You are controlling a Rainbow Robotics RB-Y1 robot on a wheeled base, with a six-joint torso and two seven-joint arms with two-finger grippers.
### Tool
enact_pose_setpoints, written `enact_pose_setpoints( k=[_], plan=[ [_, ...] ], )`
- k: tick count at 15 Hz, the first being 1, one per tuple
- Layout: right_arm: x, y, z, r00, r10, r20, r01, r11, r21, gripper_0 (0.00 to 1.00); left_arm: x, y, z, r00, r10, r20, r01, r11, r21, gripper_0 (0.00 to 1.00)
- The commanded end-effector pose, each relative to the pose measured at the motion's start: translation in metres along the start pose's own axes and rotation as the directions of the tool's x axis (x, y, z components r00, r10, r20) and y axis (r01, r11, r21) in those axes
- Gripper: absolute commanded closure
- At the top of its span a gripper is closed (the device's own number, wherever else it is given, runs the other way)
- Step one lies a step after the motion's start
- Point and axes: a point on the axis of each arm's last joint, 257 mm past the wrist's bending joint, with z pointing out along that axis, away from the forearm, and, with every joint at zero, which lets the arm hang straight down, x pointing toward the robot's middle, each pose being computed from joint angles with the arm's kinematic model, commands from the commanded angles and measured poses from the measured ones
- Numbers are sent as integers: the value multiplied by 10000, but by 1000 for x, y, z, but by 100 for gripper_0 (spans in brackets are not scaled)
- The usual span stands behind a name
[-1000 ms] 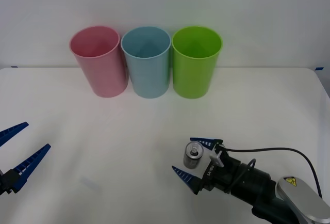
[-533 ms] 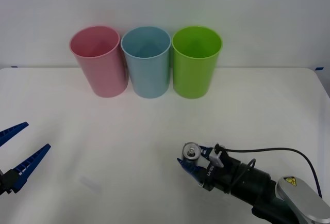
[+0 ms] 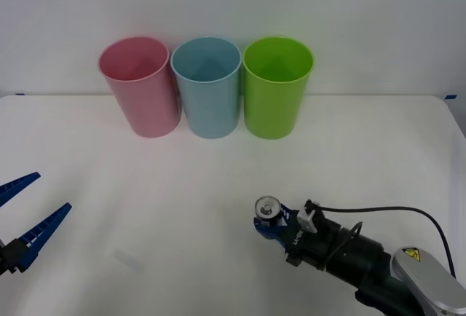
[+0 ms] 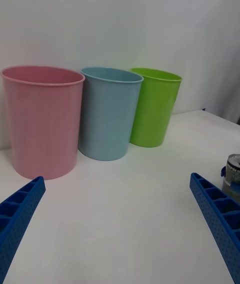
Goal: Grasp the object on the table and drop it into the matching bin: aluminum can to the light blue bin, PET bottle to the pink bin.
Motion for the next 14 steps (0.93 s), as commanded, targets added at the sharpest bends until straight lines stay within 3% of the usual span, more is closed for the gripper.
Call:
enact_pose_setpoints(
  k=[1,5,9,14],
  plan=[
    [-20,-5,-2,9993,-82,361,79,9999,79,100,0,0,0,10000,0,0,0,10000,0,0],
    [-57,-11,-8,9950,-208,974,190,9996,196,100,0,0,0,10000,0,0,0,10000,0,0],
    [-98,-13,-12,9882,432,1469,-431,9991,-44,100,0,0,0,10000,0,0,0,10000,0,0],
    [-155,-15,-15,9688,1191,2175,-1120,9927,-449,100,0,0,0,10000,0,0,0,10000,0,0]
  ],
)
